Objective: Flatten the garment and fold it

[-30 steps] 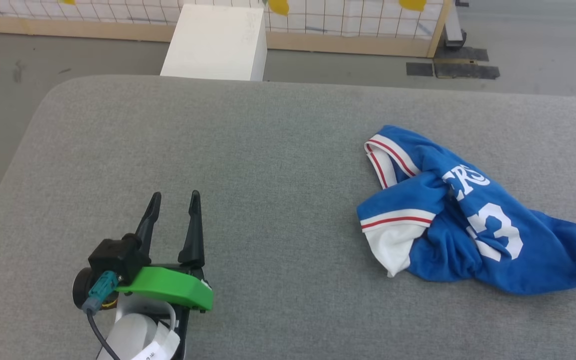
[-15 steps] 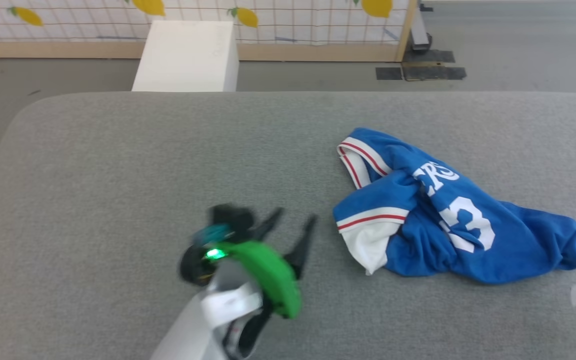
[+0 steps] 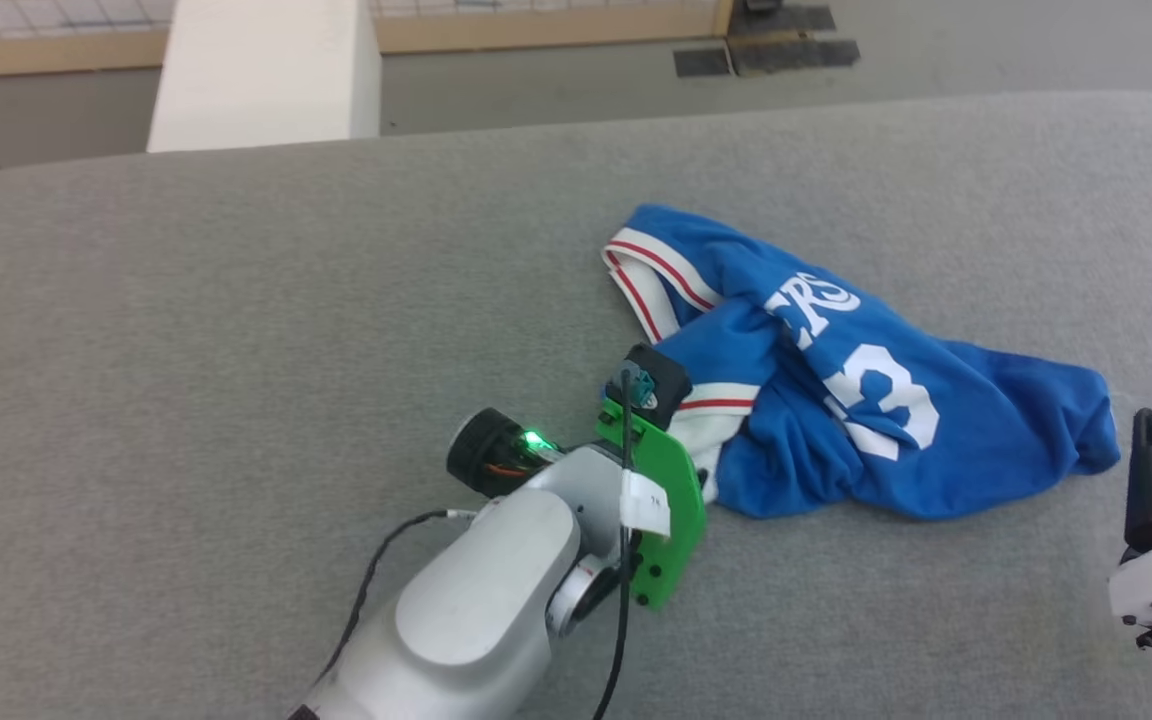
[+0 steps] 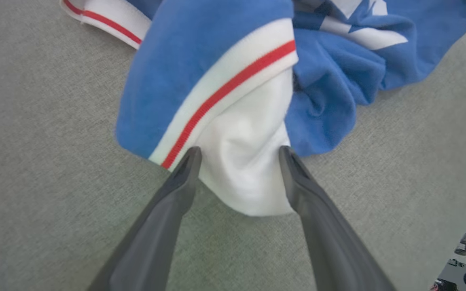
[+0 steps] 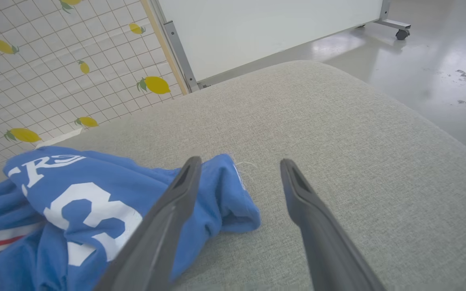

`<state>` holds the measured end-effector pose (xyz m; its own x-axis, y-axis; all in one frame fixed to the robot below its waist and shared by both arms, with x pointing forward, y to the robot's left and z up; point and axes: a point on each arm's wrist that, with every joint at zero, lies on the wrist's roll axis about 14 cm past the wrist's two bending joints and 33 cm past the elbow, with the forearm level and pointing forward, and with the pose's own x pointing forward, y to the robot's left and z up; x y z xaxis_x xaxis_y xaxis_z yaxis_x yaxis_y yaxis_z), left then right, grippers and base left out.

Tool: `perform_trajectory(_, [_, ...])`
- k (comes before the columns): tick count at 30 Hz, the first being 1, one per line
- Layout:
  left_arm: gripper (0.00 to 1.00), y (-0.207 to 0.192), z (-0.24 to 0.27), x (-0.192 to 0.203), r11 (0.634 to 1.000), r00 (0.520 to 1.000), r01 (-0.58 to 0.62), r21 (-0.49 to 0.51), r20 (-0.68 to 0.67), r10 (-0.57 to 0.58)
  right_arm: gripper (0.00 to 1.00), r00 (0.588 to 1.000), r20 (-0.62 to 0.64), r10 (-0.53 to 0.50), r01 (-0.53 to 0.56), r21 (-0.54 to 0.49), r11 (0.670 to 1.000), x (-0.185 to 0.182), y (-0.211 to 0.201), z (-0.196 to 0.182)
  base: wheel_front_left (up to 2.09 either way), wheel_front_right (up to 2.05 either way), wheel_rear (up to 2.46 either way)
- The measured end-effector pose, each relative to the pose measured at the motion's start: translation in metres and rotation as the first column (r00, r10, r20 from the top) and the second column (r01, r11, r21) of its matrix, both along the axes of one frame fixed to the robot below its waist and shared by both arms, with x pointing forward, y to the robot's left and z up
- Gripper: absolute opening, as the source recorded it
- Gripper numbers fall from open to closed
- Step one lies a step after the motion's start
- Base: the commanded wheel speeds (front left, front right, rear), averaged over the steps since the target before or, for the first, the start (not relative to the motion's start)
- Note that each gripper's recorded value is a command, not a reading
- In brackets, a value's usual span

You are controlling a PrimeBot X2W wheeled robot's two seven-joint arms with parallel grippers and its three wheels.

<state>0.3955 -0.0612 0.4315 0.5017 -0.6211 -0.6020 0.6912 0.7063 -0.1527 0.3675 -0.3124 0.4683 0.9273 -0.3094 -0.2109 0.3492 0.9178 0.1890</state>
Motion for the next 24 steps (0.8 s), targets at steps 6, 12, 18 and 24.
perform_trajectory(6, [0.21, -0.003, -0.039, -0.007, 0.994, 0.996, 0.055, 0.091, -0.081, -0.047, 1.0, 0.999, -0.039, -0.028, 0.028, 0.008, 1.0, -0.007, -0.006, -0.017, 0.0, 0.0, 0.0])
perform_trajectory(12, [0.0, -0.013, -0.038, -0.004, 0.998, 0.992, 0.058, 0.015, -0.113, -0.056, 1.0, 0.998, -0.058, -0.037, 0.038, 0.009, 0.999, -0.006, -0.008, -0.026, 0.0, 0.0, 0.0])
perform_trajectory(18, [0.0, 0.007, -0.008, 0.022, 0.99, 0.994, -0.095, -0.107, -0.07, 0.088, 1.0, 0.998, -0.064, -0.003, 0.004, 0.006, 1.0, 0.002, 0.002, -0.029, 0.0, 0.0, 0.0])
perform_trajectory(24, [0.0, 0.095, 0.047, 0.064, 0.895, 0.91, -0.389, -0.219, 0.059, 0.41, 1.0, 0.997, -0.042, 0.068, -0.066, 0.031, 0.997, 0.019, 0.025, -0.025, 0.0, 0.0, 0.0])
